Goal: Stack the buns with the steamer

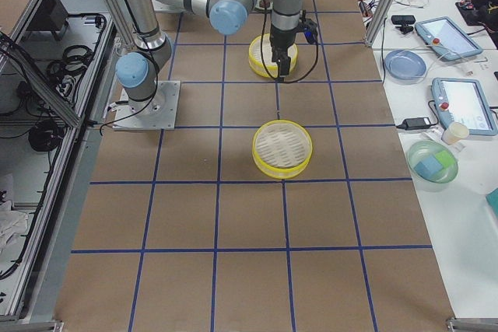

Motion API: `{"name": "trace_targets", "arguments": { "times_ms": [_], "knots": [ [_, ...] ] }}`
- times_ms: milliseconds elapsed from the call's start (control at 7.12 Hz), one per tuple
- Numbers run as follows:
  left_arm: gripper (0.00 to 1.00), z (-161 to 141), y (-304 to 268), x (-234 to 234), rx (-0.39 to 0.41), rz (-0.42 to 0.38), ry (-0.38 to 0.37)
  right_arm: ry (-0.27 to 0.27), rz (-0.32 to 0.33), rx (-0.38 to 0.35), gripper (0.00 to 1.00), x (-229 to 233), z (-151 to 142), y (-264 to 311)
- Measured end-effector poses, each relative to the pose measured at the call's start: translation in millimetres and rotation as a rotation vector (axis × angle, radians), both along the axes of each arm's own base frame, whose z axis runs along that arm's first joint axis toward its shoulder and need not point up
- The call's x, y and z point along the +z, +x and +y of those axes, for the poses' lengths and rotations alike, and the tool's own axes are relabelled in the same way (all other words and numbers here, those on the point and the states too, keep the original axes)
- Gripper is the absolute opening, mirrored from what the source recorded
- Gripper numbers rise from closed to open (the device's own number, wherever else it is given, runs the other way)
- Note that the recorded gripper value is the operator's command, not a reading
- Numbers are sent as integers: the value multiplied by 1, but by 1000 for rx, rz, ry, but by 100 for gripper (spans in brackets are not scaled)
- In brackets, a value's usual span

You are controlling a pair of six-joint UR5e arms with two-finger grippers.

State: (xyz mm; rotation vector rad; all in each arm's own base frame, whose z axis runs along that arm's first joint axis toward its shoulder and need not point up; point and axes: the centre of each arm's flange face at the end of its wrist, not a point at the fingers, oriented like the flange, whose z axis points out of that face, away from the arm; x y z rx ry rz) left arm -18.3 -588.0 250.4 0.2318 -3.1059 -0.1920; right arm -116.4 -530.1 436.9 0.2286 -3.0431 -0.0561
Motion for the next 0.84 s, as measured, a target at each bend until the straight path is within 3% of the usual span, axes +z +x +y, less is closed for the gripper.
{"name": "trace_targets", "arguments": {
  "times_ms": [421,561,842],
  "knots": [
    [96,-11,1,-38,42,8,18,7,-6,75,100,-88,-25,-120],
    [79,-11,1,-48,53,10,30,6,-4,76,99,-117,-30,-148],
    [42,-6,0,-62,64,12,49,18,-21,77,82,-166,-35,-181]
  ]
}}
